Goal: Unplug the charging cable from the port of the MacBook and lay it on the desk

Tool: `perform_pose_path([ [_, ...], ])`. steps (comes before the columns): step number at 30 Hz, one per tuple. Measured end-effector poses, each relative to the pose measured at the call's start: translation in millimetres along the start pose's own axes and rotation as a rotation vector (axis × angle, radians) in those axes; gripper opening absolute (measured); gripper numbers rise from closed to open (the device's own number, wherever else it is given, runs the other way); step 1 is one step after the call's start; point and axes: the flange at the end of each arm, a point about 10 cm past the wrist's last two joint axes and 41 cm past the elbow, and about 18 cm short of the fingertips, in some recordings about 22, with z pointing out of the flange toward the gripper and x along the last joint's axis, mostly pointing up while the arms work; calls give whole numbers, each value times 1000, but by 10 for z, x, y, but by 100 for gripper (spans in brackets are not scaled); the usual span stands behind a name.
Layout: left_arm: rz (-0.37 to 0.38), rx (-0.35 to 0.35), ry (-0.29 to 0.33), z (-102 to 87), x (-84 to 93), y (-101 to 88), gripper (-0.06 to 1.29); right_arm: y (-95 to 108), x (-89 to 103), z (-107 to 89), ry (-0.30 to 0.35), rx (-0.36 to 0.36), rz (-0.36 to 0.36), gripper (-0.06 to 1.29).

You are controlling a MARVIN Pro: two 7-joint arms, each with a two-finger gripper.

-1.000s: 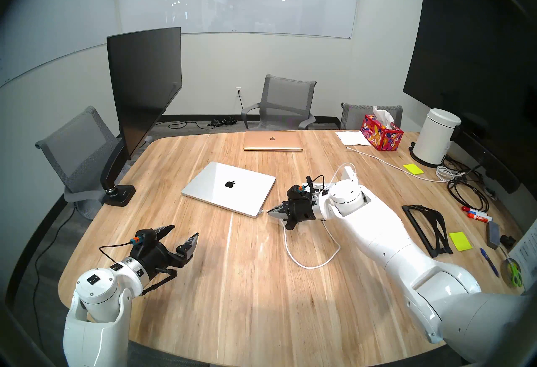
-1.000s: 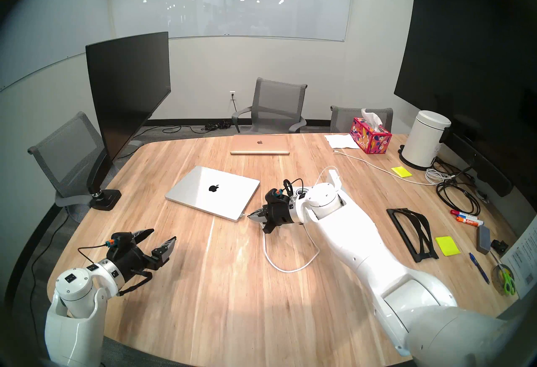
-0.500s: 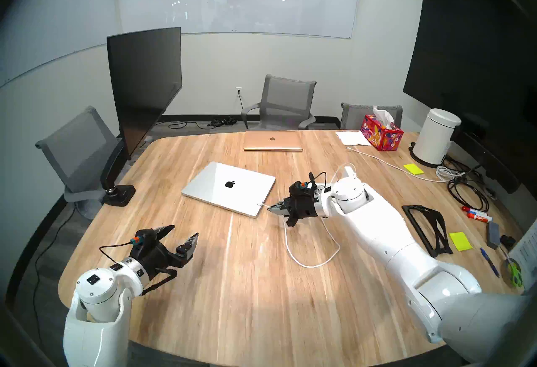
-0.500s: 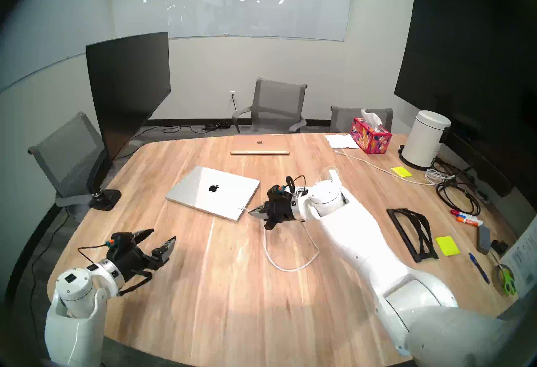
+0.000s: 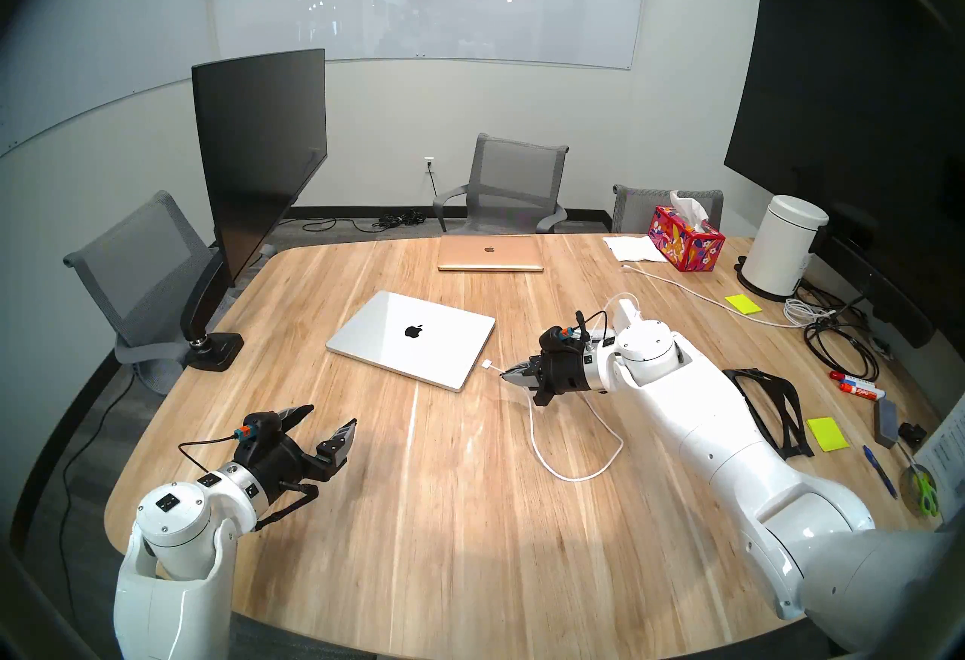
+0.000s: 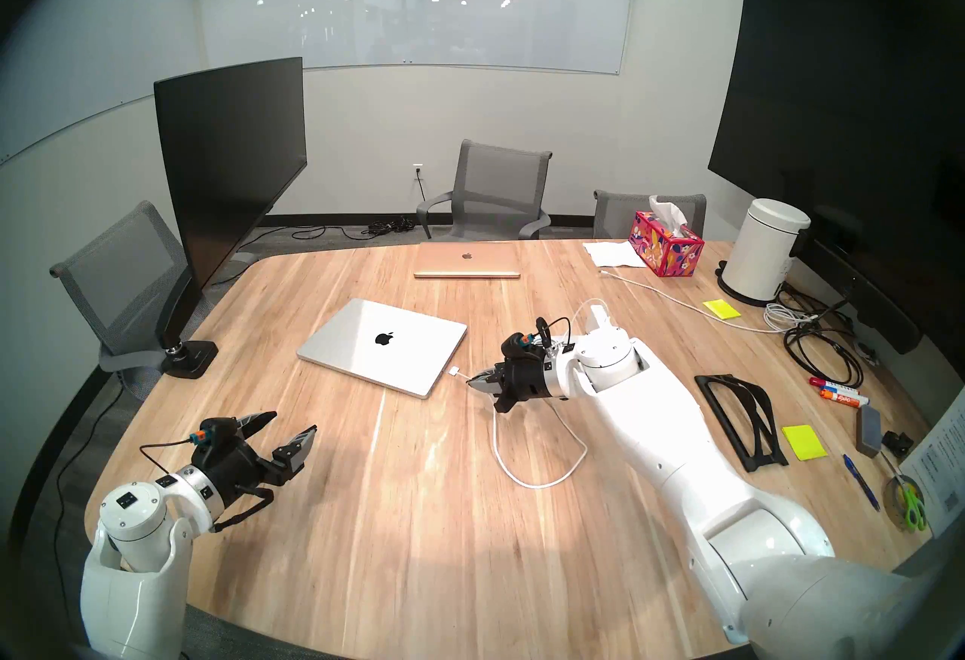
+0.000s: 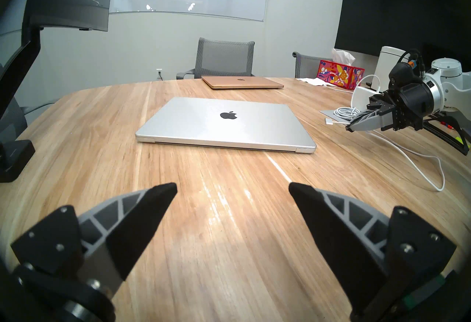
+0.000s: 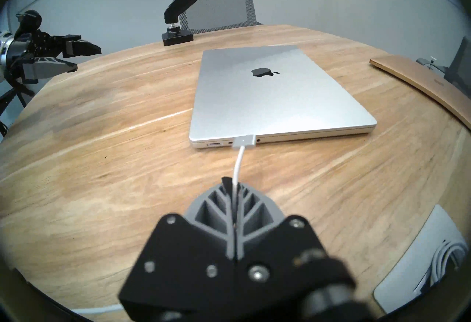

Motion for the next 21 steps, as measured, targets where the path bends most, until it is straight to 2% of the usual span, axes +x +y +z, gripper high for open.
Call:
perform_pose_path([
  [8,0,0,0,0,0,0,121,-2,-138,-50,-15,-16,21,-3],
  [21,0,0,0,0,0,0,121,4,-209,-119,-22,-7,44,-3],
])
